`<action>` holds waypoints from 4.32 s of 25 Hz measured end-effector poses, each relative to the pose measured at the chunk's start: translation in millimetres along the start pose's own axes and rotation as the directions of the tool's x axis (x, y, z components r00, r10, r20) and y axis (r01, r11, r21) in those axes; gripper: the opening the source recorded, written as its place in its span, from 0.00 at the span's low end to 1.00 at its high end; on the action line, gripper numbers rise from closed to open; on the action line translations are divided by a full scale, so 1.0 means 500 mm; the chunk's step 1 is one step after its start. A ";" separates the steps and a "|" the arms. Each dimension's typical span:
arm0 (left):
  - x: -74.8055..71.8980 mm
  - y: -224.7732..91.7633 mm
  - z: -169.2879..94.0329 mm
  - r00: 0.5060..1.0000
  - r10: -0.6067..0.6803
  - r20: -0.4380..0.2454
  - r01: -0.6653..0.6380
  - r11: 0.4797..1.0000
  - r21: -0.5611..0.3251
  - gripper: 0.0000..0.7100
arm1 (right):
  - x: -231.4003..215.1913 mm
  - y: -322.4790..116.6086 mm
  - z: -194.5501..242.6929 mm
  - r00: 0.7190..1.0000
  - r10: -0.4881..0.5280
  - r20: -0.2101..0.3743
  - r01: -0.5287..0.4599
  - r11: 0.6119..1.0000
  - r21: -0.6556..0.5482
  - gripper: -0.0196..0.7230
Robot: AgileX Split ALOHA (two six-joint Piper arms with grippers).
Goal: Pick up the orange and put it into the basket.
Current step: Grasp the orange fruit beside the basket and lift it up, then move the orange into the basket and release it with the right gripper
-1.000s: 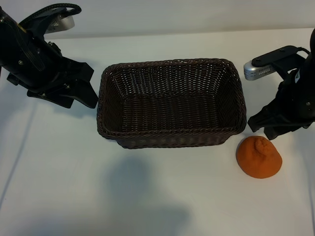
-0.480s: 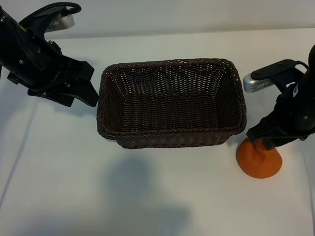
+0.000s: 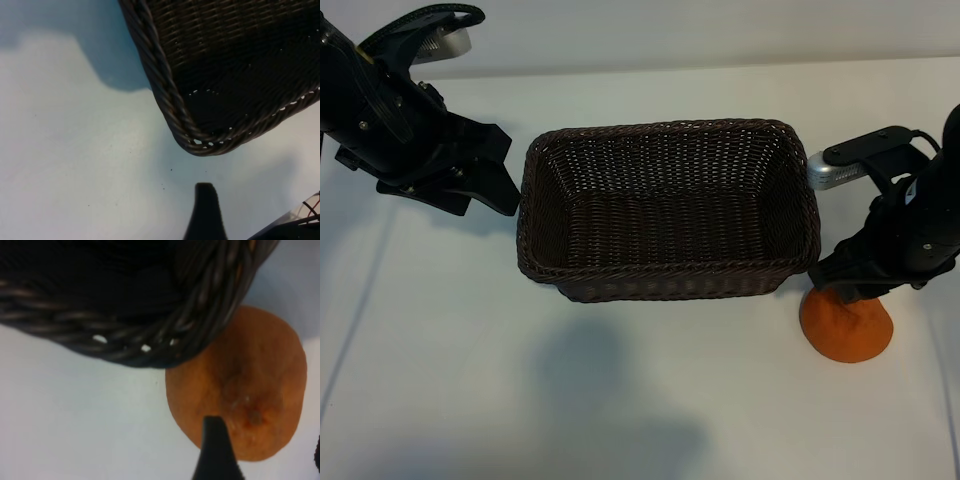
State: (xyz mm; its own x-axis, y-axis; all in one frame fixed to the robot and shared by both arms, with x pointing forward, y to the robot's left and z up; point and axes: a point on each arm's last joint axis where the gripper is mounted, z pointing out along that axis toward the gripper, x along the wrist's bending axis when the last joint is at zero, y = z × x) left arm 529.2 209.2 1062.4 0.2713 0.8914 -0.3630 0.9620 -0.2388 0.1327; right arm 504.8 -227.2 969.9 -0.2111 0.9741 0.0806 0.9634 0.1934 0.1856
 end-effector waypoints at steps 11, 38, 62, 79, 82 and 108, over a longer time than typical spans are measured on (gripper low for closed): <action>0.000 0.001 0.000 1.000 0.020 -0.001 -0.020 1.000 -0.007 0.82 | -0.002 0.004 0.070 1.000 0.028 -0.009 -0.027 0.995 0.100 0.64; 0.001 0.004 0.000 1.000 0.022 -0.004 -0.022 1.000 -0.021 0.82 | -0.003 0.004 -0.002 0.999 -0.050 0.012 0.049 0.991 0.128 0.15; 0.000 0.004 0.000 1.000 0.022 -0.003 -0.022 1.000 -0.020 0.82 | 0.017 0.085 -0.325 0.994 -0.085 0.065 0.097 0.972 -0.213 0.15; -0.001 0.004 0.000 1.000 0.024 0.005 -0.024 1.000 -0.020 0.82 | 0.097 0.143 -0.220 0.988 -0.130 -0.083 0.116 0.981 -0.152 0.15; -0.003 0.004 0.000 1.000 0.021 0.016 -0.020 1.000 -0.022 0.82 | 0.140 0.154 -0.194 0.978 -0.181 -0.101 0.166 0.976 -0.142 0.15; -0.004 0.003 0.000 1.000 0.019 0.024 -0.018 1.000 -0.017 0.82 | 0.225 0.226 -0.160 0.952 -0.299 -0.062 0.277 0.931 -0.239 0.15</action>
State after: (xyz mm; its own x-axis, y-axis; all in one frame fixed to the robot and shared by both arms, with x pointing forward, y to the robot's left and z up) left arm 530.1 206.9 1063.4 0.2900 0.8774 -0.3822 0.9561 -0.2483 0.1554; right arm 576.7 -105.0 1078.2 -0.4994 0.8625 0.0821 0.7987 0.4216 0.4294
